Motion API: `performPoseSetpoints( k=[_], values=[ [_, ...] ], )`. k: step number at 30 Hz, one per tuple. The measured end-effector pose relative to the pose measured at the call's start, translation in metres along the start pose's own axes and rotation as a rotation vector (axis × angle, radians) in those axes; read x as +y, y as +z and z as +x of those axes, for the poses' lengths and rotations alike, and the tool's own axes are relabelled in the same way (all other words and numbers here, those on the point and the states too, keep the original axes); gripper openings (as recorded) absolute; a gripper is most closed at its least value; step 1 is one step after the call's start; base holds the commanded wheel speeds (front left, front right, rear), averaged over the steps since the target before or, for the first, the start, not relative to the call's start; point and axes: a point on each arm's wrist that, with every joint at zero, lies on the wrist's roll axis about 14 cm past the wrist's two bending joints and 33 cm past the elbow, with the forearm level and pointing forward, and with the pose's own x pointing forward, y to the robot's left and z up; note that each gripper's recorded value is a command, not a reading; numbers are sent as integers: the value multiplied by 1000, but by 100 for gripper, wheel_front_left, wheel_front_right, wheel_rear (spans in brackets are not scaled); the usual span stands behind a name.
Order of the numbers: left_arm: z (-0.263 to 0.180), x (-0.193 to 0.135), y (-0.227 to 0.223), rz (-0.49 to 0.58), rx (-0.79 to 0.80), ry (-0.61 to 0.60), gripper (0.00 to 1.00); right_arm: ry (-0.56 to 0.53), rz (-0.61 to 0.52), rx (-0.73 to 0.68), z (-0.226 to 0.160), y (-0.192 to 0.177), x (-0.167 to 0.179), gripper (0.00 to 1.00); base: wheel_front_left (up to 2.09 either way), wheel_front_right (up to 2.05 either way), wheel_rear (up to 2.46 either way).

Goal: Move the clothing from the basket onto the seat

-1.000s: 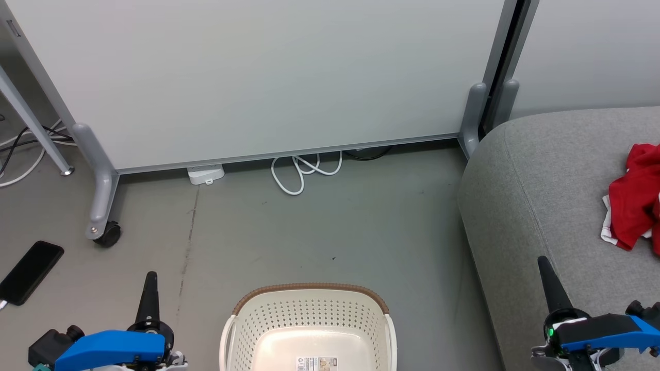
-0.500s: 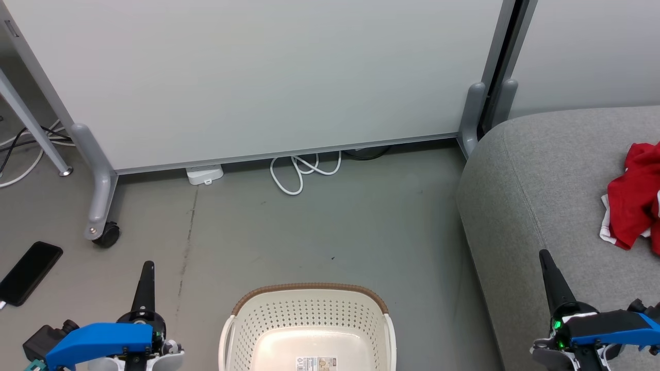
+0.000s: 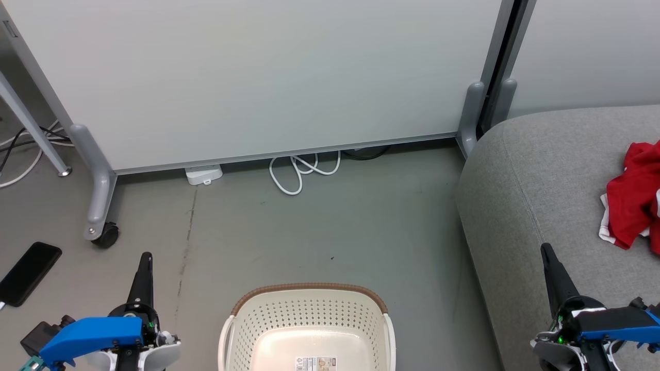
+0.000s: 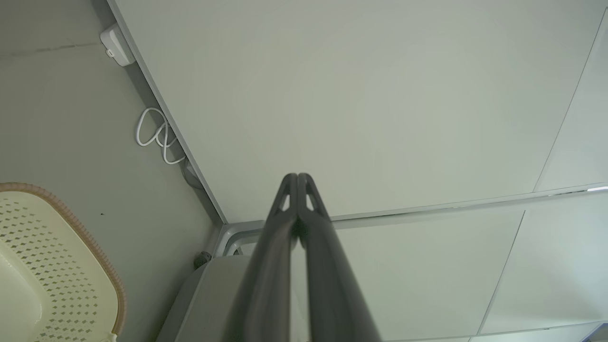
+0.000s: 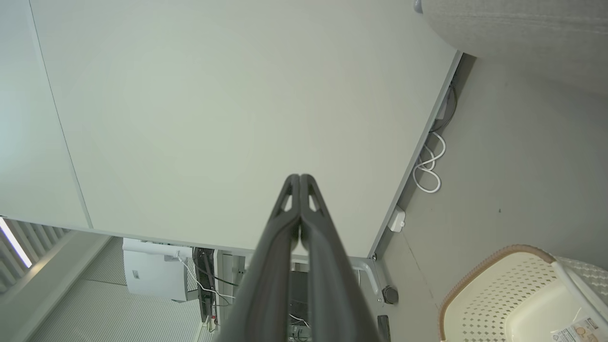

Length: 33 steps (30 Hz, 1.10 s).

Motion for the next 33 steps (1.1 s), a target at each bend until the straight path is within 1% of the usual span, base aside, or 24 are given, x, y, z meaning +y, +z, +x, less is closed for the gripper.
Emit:
performPoseSetpoints(
  k=[24, 33],
  values=[
    [7, -17, 3, -162, 6, -59, 0, 46, 172, 2, 2, 3, 12, 0, 0, 0, 0],
    [7, -18, 3, -166, 6, -62, 0, 48, 177, 1, 3, 3, 13, 0, 0, 0, 0]
  ],
)
